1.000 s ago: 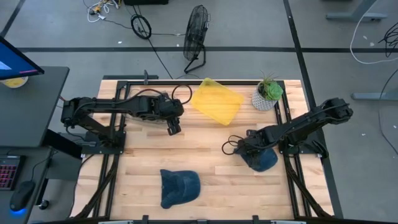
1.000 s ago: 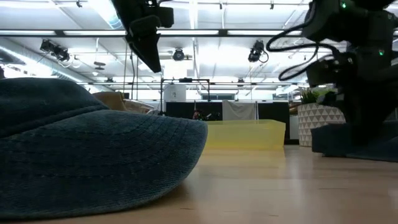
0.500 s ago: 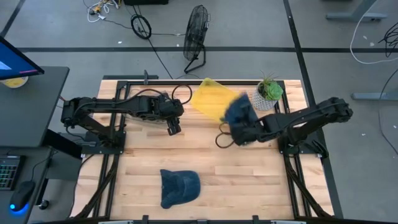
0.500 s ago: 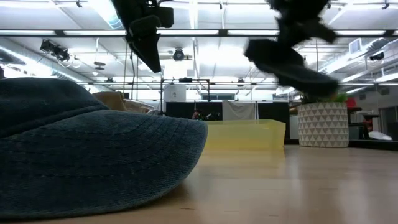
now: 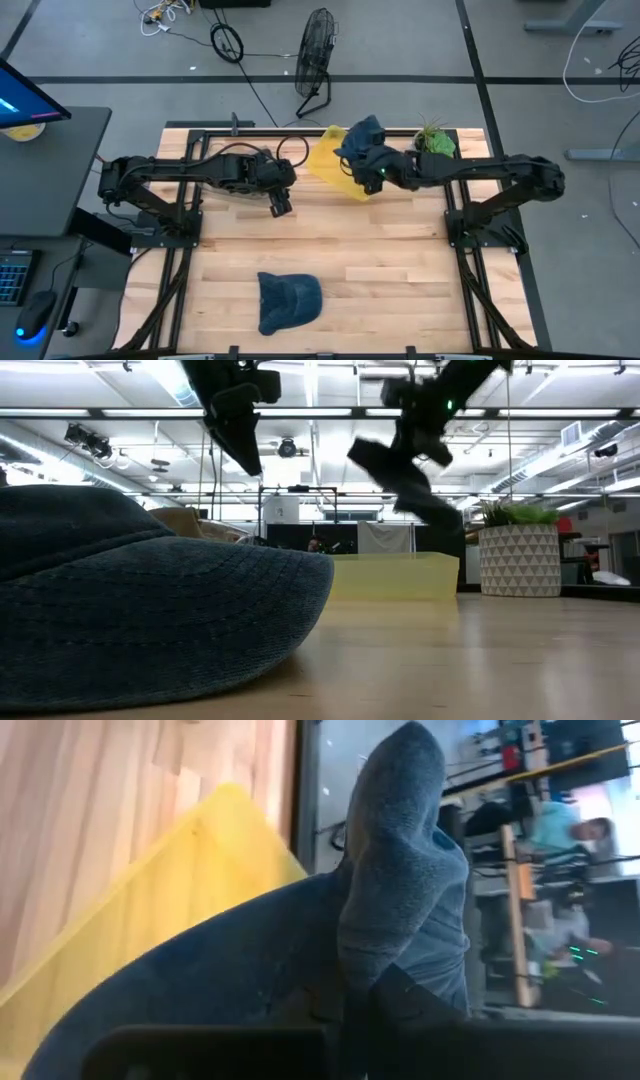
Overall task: Pick & Place hat
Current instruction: Put the top blue cap into the yellow bin, then put the blue cap into the yellow bin
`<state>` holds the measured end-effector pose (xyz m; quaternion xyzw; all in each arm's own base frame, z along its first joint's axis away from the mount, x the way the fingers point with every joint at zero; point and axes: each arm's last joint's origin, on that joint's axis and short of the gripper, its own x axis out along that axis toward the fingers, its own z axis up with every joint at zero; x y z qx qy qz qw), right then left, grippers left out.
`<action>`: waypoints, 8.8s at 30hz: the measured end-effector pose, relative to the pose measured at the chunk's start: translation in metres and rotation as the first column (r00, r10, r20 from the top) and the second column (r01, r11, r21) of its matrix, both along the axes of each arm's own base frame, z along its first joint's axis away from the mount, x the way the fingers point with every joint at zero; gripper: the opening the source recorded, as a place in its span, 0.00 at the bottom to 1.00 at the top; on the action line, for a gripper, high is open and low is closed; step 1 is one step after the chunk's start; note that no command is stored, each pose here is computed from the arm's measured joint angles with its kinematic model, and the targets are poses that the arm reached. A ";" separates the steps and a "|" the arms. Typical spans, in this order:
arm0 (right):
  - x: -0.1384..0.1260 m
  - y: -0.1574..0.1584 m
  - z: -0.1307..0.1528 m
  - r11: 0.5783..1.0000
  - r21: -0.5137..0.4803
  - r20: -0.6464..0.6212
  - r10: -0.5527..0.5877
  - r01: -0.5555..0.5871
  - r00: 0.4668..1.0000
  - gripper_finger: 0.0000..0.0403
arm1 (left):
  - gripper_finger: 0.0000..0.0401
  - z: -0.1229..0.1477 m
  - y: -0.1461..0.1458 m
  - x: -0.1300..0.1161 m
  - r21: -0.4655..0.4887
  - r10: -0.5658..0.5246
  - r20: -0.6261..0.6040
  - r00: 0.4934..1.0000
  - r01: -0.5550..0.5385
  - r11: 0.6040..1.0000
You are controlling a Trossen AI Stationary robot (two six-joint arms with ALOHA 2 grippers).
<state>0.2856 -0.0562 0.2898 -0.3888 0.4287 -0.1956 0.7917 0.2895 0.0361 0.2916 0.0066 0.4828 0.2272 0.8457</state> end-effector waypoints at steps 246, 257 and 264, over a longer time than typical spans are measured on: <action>0.050 0.138 -0.110 0.642 0.373 -0.077 0.741 -0.670 0.667 0.01 | 0.34 -0.070 -0.031 0.044 -0.250 -0.268 0.347 0.899 0.364 0.897; 0.032 0.134 -0.086 0.839 0.372 -0.041 0.443 -0.397 0.896 0.01 | 0.47 -0.066 -0.027 0.045 -0.150 -0.232 0.353 0.907 0.299 0.942; 0.008 0.113 -0.032 0.957 0.071 0.015 0.283 -0.283 0.959 0.01 | 0.45 -0.066 -0.027 0.045 -0.164 -0.211 0.356 0.910 0.283 0.945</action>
